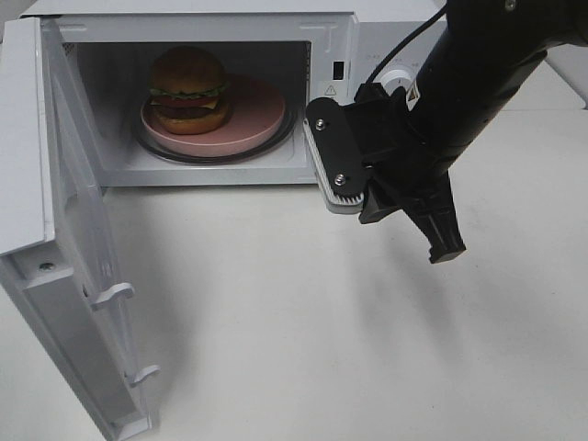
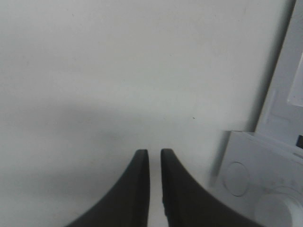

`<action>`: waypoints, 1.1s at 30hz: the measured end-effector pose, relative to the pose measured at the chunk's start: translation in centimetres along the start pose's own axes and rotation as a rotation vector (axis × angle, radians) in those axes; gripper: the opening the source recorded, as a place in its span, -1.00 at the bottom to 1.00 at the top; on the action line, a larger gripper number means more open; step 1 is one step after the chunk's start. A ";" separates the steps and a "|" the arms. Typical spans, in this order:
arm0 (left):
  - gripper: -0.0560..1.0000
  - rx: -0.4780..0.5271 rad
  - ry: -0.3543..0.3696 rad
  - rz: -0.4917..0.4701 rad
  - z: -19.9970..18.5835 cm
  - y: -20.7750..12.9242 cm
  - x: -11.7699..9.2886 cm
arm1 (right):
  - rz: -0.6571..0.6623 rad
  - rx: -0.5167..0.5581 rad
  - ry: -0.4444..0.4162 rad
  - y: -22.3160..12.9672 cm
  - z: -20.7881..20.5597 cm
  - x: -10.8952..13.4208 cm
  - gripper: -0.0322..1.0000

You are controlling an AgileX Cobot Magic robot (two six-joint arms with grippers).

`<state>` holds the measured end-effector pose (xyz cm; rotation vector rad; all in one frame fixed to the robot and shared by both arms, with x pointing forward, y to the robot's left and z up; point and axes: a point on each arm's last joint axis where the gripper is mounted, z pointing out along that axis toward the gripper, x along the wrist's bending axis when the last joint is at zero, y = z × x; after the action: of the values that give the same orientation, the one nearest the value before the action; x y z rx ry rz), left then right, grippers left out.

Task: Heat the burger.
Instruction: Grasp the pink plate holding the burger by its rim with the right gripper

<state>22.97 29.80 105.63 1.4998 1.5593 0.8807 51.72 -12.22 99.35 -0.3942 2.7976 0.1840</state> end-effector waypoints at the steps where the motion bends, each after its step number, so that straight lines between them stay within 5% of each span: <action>1: 0.97 0.000 0.000 0.000 0.0 0.0 0.0 | -0.048 0.033 -0.029 -0.3 0.0 -0.3 -0.60; 7: 0.97 0.000 0.000 0.000 0.0 0.0 0.0 | -0.117 0.078 -0.104 -0.7 -0.1 -1.0 -0.24; 9: 0.97 0.000 0.000 0.000 0.0 0.0 0.0 | -0.107 0.085 -0.149 -0.7 -0.1 -1.4 0.08; 10: 0.97 0.000 0.000 0.000 0.0 0.0 0.0 | -0.107 0.085 -0.149 -0.7 -0.1 -1.4 0.08; 12: 0.97 0.000 0.000 0.000 0.0 0.0 0.0 | -0.082 0.080 -0.183 -0.7 -0.2 -1.7 0.48; 16: 0.97 0.000 0.000 0.000 0.0 0.0 0.0 | -0.044 0.064 -0.214 -0.5 -0.2 -1.9 0.82; 33: 0.97 0.000 0.000 0.000 0.0 0.0 0.0 | -0.073 0.034 -0.290 1.9 -0.4 -2.0 0.91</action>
<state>22.97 29.80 105.63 1.4998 1.5593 0.8807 52.89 -9.98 100.49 -0.4238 2.4942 0.1621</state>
